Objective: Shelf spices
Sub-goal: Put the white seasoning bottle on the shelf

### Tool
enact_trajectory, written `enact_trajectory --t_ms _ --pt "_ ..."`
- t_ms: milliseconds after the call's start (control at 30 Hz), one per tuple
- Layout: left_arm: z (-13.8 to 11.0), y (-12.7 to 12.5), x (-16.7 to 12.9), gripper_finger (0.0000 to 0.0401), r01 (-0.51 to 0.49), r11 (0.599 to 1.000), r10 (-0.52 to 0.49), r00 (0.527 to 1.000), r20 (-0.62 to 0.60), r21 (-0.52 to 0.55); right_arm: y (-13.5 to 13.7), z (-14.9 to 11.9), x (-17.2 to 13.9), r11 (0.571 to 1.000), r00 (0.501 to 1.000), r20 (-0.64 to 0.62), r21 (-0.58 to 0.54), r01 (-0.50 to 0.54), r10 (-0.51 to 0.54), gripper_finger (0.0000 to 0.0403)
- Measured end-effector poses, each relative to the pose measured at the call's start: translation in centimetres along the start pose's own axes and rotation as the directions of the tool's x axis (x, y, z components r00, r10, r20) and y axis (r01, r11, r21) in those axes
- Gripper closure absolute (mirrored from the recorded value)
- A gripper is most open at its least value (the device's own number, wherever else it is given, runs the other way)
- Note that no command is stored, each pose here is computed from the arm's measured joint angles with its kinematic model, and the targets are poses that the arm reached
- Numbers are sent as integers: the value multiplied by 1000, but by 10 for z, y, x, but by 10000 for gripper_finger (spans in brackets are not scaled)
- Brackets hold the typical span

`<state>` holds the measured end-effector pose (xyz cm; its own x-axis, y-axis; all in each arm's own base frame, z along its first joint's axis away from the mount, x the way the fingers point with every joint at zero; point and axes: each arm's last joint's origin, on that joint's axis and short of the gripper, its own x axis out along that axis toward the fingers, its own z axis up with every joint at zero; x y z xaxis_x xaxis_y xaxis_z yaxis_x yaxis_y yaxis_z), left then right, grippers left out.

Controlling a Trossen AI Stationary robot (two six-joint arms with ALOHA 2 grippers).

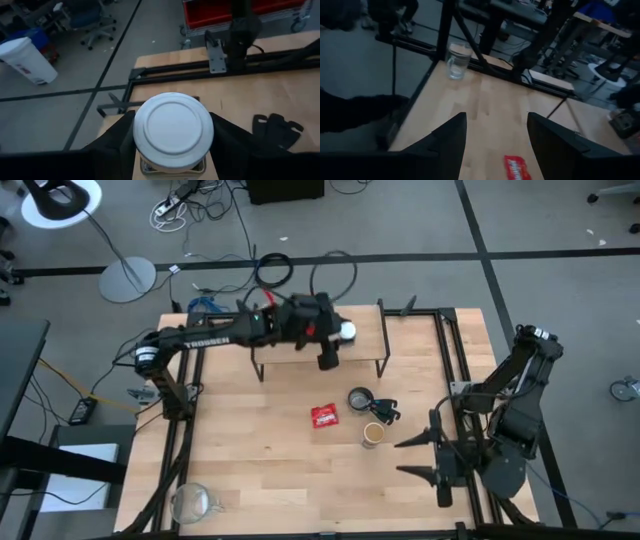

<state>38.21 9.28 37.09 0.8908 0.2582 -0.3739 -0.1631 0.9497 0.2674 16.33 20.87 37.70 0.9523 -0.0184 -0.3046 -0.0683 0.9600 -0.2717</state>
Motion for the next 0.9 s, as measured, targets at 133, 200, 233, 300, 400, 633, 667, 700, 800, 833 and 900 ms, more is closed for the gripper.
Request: enact_trajectory --t_ms 133,200,233,300,400,633,667,700,800,833,900 --pt "-1 23 3 209 3 1000 -3 1000 30 -10 7 -5 2 1000 1000 27 20 -13 13 195" --pt "-1 34 7 209 6 1000 -6 1000 26 -20 9 -5 4 1000 999 47 23 -17 16 195" --pt "0 39 10 209 15 1000 -15 1000 23 -24 10 -5 5 1000 998 55 23 -17 15 194" --pt "1 47 18 209 36 999 -35 999 11 -32 14 -5 9 1000 998 57 0 -15 15 190" --pt "-1 54 35 209 53 998 -55 996 -66 -39 20 -6 15 1000 998 58 -14 -17 17 178" --pt "1 73 59 209 95 994 -102 984 -143 -53 27 -8 18 1000 998 55 -7 -28 29 142" --pt "2 77 60 209 97 994 -104 984 -146 -53 28 -8 18 1000 998 56 2 -29 29 138" --pt "2 79 61 209 100 994 -106 983 -151 -49 28 -8 18 1000 998 56 9 -30 30 136" --pt "-1 87 61 209 101 993 -109 980 -166 -56 28 -8 18 999 998 56 12 -32 32 133" --pt "-3 90 61 209 105 993 -114 979 -168 -61 28 -8 18 999 998 56 12 -33 32 133" --pt "-5 93 60 209 102 993 -112 979 -173 -66 28 -8 18 999 998 55 11 -33 32 135"
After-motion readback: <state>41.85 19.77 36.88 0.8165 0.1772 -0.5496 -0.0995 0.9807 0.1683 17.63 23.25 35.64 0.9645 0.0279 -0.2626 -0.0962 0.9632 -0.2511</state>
